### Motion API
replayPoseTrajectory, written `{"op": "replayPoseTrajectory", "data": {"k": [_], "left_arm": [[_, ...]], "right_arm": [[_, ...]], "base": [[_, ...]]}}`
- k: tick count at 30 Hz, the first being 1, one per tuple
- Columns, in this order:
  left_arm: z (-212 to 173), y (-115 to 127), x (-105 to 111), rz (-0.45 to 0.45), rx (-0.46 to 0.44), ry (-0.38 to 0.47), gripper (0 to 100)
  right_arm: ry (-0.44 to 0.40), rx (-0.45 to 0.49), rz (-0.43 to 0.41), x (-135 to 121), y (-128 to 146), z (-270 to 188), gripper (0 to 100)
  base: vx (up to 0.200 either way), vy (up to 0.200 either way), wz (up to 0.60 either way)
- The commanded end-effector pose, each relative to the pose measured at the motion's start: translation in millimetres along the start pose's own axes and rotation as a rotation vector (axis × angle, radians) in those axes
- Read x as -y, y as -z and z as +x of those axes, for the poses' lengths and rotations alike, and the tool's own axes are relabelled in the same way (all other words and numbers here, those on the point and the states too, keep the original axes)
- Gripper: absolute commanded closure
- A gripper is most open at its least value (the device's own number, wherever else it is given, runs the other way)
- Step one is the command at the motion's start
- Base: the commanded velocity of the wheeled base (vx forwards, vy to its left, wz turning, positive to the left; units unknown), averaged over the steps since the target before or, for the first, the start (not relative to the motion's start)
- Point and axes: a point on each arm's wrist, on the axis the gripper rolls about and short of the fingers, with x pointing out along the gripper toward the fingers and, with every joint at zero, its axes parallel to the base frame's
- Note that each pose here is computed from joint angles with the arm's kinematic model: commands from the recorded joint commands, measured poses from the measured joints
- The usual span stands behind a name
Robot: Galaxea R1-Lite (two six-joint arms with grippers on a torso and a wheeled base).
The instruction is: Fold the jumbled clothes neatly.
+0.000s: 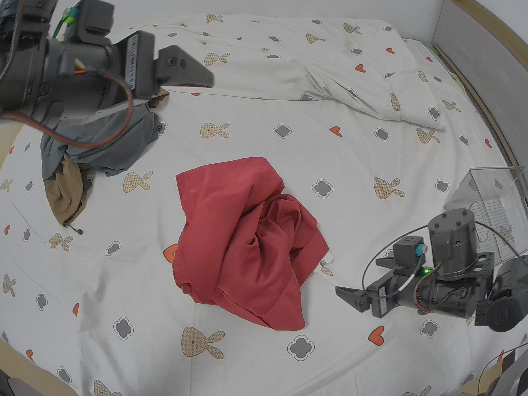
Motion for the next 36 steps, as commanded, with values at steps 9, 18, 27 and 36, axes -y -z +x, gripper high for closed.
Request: {"op": "replayPoseTrajectory", "data": {"k": [9, 18, 27, 36], "left_arm": [[-102, 45, -54, -0.059, 0.135, -0.085, 0], [-132, 66, -63, -0.073, 0.213, -0.028, 0], [-166, 82, -67, -0.077, 0.287, -0.016, 0], [-170, 84, -68, -0.049, 0.298, -0.018, 0]], "right_arm": [[-0.245, -0.044, 0.335, -21, 6, 79, 0], [-0.399, -0.046, 0.545, -9, -18, 86, 0], [-0.342, -0.079, 0.59, 8, -6, 102, 0], [-0.326, -0.062, 0.691, 22, -12, 105, 0]], "base": [[0.0, 0.0, 0.0], [0.0, 0.0, 0.0], [0.0, 0.0, 0.0], [0.0, 0.0, 0.0]]}}
